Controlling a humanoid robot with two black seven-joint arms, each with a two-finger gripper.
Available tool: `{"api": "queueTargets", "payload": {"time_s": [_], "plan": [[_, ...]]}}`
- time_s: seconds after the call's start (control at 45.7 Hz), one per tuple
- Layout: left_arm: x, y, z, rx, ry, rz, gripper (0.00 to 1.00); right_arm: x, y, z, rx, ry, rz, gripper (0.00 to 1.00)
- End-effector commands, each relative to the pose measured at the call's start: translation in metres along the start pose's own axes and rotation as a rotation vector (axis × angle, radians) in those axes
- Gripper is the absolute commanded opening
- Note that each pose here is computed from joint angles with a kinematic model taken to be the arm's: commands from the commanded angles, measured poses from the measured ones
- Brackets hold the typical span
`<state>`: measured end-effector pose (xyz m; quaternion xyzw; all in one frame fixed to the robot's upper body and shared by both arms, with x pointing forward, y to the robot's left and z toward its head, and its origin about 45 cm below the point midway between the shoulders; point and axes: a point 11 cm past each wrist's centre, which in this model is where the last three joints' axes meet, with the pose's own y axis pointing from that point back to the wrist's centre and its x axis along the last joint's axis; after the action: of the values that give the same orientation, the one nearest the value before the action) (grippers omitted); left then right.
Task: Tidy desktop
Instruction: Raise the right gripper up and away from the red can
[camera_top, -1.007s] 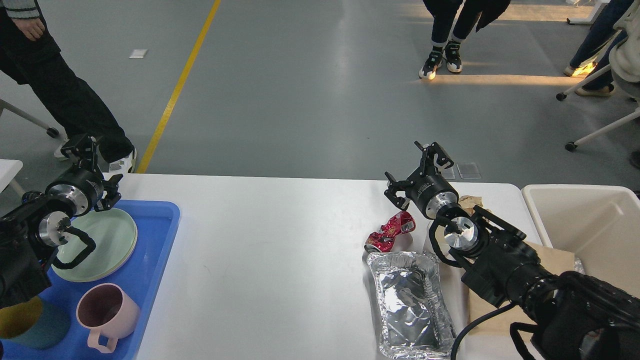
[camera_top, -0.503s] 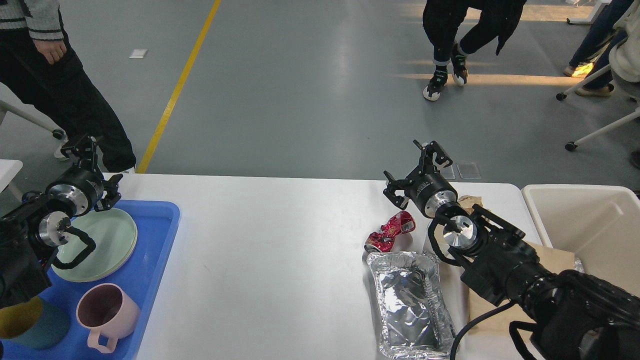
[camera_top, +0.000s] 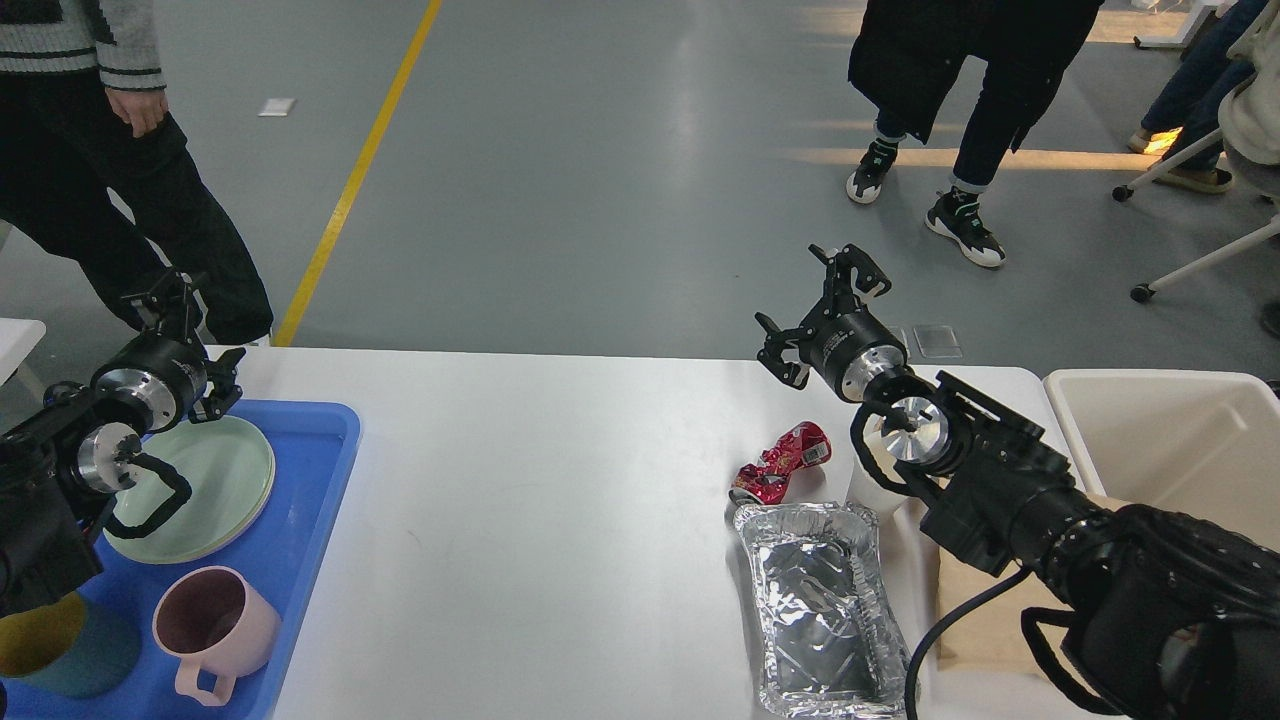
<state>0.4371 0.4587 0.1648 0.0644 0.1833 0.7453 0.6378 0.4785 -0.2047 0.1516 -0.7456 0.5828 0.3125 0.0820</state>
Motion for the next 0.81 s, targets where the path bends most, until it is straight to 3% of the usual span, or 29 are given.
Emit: {"api": "queueTargets", "payload": {"time_s": [0.0, 0.46, 0.788], "plan": [[0.0, 0.0, 0.0, 0.0, 0.0, 0.001, 0.96, -0.007, -0.005, -0.03, 0.019, 0.099, -0.023, 1.0], [0.0, 0.0, 0.0, 0.0, 0.0, -0.001, 0.96, -0.021, -0.011, -0.099, 0.087, 0.261, -0.037, 1.0], [0.0, 0.0, 0.0, 0.0, 0.0, 0.001, 0.96, -0.032, -0.014, -0.109, 0.079, 0.333, -0.064, 1.0]]}}
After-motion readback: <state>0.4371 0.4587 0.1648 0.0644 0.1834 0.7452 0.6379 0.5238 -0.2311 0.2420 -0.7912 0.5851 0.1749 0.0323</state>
